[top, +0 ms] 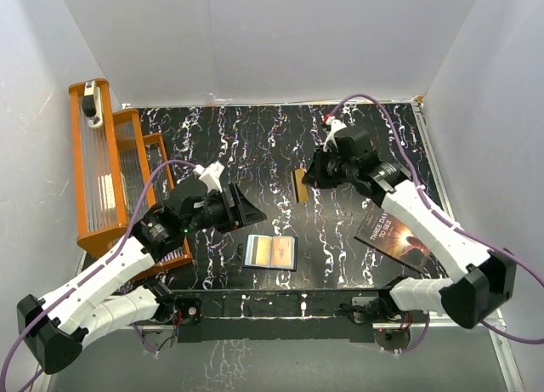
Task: Put the credit cards into the card holder
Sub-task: Pick up the credit card from the storage box.
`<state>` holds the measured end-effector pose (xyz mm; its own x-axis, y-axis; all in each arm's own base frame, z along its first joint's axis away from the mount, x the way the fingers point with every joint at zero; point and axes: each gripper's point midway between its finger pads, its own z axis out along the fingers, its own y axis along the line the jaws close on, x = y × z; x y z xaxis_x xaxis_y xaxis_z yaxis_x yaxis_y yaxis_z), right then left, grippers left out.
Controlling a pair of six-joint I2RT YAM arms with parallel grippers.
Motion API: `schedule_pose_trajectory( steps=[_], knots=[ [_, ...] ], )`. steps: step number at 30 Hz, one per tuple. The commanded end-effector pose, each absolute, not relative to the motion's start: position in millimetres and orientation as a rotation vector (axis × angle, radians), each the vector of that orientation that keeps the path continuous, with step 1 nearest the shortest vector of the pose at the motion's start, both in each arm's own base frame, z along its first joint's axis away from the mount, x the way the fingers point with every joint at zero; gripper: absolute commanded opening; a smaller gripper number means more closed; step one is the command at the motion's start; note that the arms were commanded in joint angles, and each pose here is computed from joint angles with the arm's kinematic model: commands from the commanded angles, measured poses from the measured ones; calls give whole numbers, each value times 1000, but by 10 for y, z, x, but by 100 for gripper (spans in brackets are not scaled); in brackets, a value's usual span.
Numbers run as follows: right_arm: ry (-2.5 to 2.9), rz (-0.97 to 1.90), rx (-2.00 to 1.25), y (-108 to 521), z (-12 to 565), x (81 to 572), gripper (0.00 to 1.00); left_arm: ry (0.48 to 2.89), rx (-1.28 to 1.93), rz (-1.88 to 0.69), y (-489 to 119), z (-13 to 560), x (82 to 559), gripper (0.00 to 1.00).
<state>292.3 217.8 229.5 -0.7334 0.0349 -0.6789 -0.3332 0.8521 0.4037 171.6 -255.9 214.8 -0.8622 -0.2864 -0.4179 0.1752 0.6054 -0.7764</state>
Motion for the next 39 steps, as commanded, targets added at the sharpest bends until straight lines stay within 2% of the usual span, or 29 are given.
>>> schedule_pose_trajectory(
  steps=[1, 8, 15, 18, 23, 26, 28, 34, 39],
  knots=[
    [2152, 996, -181, 2446, 2759, 2649, 0, 2235, -115, -1315, -2669, 2387, 1750, 64],
    [2025, 1355, -96, 2527, 3079, 2142, 0, 2162, -136, -1506, -2827, 2631, 1710, 56],
    [1932, 1543, -44, 2550, 3299, 1942, 0, 2050, -48, -1668, -2996, 2892, 1689, 56],
    [1918, 1590, -42, 2572, 3301, 1909, 0, 2018, -25, -1709, -3041, 2935, 1689, 52],
    [1936, 1596, -38, 2585, 3213, 1910, 0, 1999, -37, -1744, -3058, 2946, 1687, 36],
    [1960, 1575, -33, 2578, 3118, 1919, 0, 1998, -46, -1754, -3054, 2914, 1678, 18],
    [1969, 1567, -22, 2567, 3061, 1921, 0, 2003, -54, -1752, -3050, 2886, 1679, 0],
    [2005, 1529, 17, 2545, 2913, 1963, 0, 2062, -67, -1701, -3039, 2727, 1693, 0],
    [2049, 1465, 41, 2504, 2777, 2000, 18, 2121, -118, -1629, -2974, 2575, 1714, 0]
  ],
)
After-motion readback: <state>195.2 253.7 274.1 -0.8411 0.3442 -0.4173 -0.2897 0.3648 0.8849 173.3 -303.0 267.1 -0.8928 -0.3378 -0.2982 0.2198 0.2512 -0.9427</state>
